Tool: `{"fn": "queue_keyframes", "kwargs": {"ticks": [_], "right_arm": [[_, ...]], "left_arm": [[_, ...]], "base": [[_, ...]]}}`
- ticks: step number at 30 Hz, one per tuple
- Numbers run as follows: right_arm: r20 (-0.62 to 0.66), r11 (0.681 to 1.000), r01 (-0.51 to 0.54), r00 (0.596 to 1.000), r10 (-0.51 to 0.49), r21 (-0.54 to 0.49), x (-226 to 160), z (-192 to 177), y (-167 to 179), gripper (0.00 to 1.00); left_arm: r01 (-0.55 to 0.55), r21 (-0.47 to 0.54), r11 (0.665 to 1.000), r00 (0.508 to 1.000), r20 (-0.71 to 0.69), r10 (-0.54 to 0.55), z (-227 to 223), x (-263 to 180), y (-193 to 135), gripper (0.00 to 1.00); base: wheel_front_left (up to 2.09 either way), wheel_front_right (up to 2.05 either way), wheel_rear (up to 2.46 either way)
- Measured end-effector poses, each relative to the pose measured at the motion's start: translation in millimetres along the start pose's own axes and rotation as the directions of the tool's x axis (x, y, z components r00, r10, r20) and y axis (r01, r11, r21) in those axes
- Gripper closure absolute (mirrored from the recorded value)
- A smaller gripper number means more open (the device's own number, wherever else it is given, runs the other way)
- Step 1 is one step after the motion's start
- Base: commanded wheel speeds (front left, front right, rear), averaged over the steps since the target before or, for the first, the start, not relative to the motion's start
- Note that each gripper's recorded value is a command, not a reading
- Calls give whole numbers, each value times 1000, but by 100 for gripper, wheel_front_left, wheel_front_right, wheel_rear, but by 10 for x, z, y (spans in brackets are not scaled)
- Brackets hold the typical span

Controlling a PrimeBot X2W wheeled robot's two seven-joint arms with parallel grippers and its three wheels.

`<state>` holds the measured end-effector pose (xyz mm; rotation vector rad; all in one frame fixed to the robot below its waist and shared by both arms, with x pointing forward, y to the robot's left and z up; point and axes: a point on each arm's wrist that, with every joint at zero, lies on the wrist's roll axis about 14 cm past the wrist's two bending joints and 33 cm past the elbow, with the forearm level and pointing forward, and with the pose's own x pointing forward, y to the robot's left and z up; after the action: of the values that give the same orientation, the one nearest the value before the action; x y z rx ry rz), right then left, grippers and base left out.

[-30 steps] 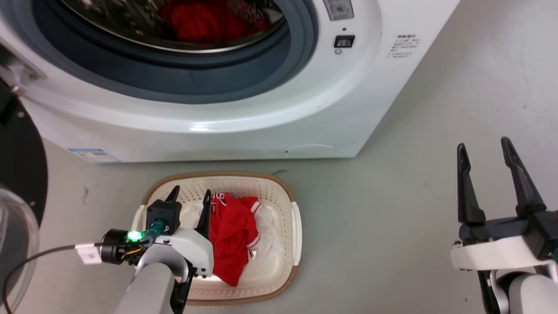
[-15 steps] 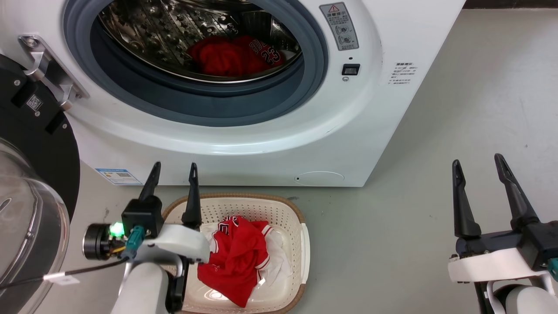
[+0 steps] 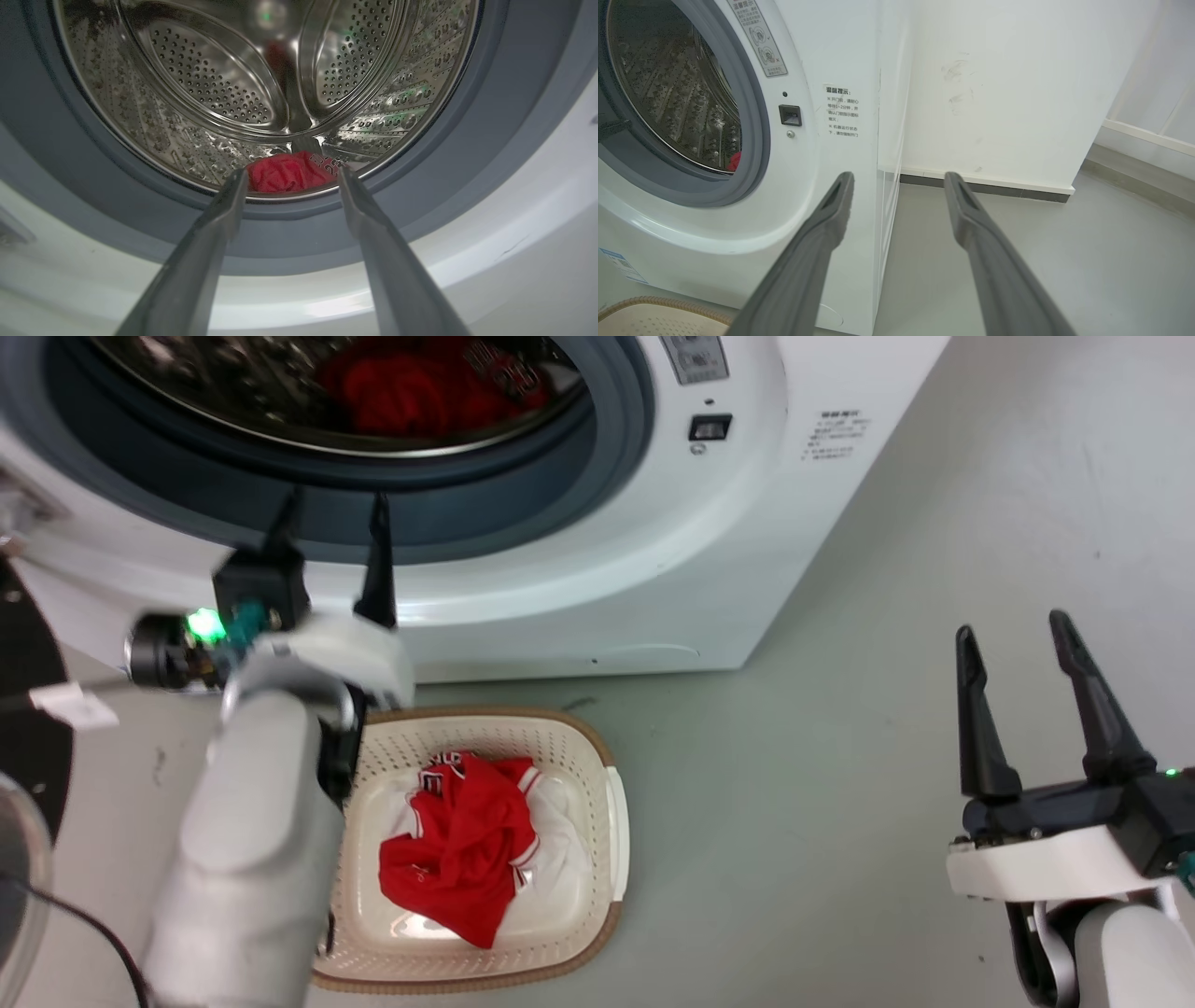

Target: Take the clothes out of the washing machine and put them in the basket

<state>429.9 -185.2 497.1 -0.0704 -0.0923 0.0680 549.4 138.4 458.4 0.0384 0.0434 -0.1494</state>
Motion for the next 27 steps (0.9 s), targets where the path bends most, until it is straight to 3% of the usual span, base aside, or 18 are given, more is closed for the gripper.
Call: {"fn": "queue_keyframes", "kwargs": {"ticks": [13,27], "right_arm": [[-80,999,46,996,-47,-6,238,-446,-203,0],[-171,994,103,980,-105,-20,226,-832,-436,0]], "left_arm": [[74,122,990,983,-174,-52,-293,1279,119,0],[86,89,992,876,-482,-33,-887,2010,232,0]], "base": [[0,0,0],[0,0,0]]}}
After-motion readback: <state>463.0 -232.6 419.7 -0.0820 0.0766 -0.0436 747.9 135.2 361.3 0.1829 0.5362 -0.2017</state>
